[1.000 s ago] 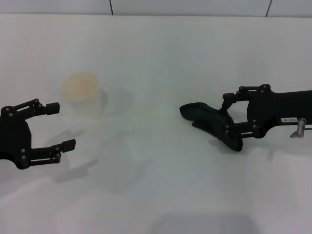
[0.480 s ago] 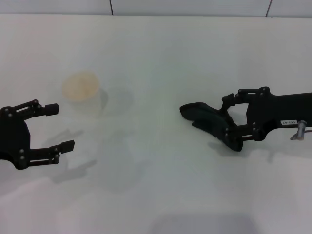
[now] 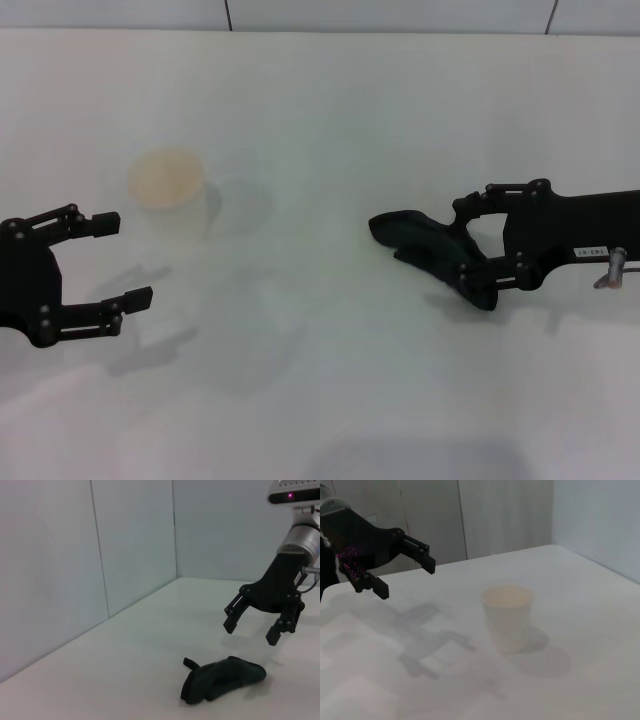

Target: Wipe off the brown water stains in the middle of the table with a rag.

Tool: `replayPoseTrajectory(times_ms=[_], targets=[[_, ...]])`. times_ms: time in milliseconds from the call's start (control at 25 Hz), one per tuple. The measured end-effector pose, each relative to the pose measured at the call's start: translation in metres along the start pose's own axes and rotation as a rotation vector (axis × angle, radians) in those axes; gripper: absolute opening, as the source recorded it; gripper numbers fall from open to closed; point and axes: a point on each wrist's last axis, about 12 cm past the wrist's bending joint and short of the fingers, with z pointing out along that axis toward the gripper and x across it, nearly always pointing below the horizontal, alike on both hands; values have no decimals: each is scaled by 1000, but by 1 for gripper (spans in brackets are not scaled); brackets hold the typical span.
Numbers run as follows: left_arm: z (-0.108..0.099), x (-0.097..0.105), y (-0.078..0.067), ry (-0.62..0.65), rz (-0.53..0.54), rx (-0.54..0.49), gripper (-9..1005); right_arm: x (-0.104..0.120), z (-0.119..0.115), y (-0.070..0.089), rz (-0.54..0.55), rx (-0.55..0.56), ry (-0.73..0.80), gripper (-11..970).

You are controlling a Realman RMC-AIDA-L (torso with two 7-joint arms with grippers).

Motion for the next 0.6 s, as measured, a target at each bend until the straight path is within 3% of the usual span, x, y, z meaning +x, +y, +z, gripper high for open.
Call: replayPoseTrajectory(times_ms=[600], targets=[[1,-1,2,2,-10,-1,872,0,1,0,17,-5,8,795]])
